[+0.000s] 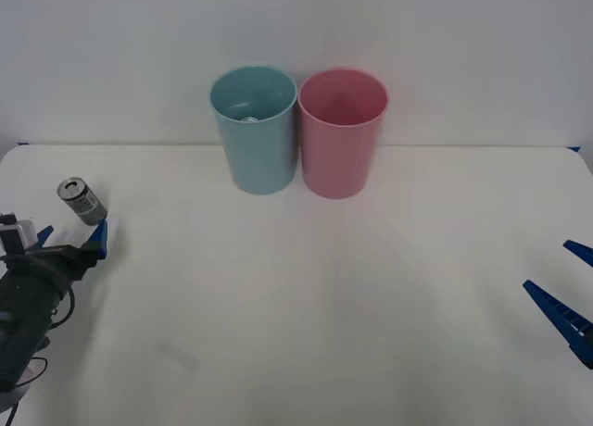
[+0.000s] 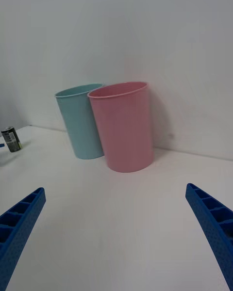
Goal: Grasp the object on the table and drop it into the matching bin: aluminum can to the light blue bin, PET bottle to the pink bin.
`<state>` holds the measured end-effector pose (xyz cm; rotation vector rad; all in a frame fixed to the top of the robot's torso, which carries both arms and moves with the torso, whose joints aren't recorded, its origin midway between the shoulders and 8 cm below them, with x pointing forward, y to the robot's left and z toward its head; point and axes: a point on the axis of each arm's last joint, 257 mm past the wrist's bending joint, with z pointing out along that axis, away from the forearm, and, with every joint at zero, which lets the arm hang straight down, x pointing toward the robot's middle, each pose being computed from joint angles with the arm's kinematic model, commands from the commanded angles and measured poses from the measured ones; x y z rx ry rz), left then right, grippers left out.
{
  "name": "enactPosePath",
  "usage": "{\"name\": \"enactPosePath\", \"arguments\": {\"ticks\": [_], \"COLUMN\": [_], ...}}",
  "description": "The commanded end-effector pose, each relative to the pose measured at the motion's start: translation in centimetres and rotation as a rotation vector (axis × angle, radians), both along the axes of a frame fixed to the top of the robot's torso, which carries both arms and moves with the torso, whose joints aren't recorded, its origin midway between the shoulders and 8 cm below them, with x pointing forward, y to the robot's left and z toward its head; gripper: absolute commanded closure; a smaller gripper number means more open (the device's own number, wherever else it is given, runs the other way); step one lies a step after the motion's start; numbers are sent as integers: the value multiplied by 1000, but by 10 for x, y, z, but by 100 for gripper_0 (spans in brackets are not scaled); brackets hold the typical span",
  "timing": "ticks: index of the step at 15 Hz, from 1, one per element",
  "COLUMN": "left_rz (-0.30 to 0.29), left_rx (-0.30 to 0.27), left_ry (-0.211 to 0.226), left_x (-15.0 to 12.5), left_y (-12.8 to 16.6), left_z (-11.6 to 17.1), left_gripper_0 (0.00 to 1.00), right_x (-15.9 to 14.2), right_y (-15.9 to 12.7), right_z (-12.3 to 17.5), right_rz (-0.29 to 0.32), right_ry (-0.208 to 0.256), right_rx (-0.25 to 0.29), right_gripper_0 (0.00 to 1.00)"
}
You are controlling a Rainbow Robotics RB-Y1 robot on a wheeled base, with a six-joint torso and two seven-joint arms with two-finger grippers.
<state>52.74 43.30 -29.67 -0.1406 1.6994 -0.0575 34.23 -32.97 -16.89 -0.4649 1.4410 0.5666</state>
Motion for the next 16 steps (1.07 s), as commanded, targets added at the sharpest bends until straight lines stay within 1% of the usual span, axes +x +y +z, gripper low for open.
{"name": "enactPosePath", "arguments": {"ticks": [1,5,8,11,12,14,16], "left_rz": [-12,-6,-5,36,34,38,35], "left_rx": [-11,-15,-15,0,-2,8,11], "left_ry": [15,38,42,54,55,83,94], "left_x": [20,40,53,62,66,73,77], "left_y": [2,14,14,16,13,16,13], "left_z": [1,3,9,11,12,7,5], "left_gripper_0": [0,0,0,0,0,0,0], "right_x": [0,0,0,0,0,0,0], "right_y": [0,0,0,0,0,0,0], "right_z": [0,0,0,0,0,0,0], "right_rz": [0,0,0,0,0,0,0], "right_ry": [0,0,0,0,0,0,0], "right_rx": [0,0,0,0,0,0,0], "right_gripper_0": [0,0,0,0,0,0,0]}}
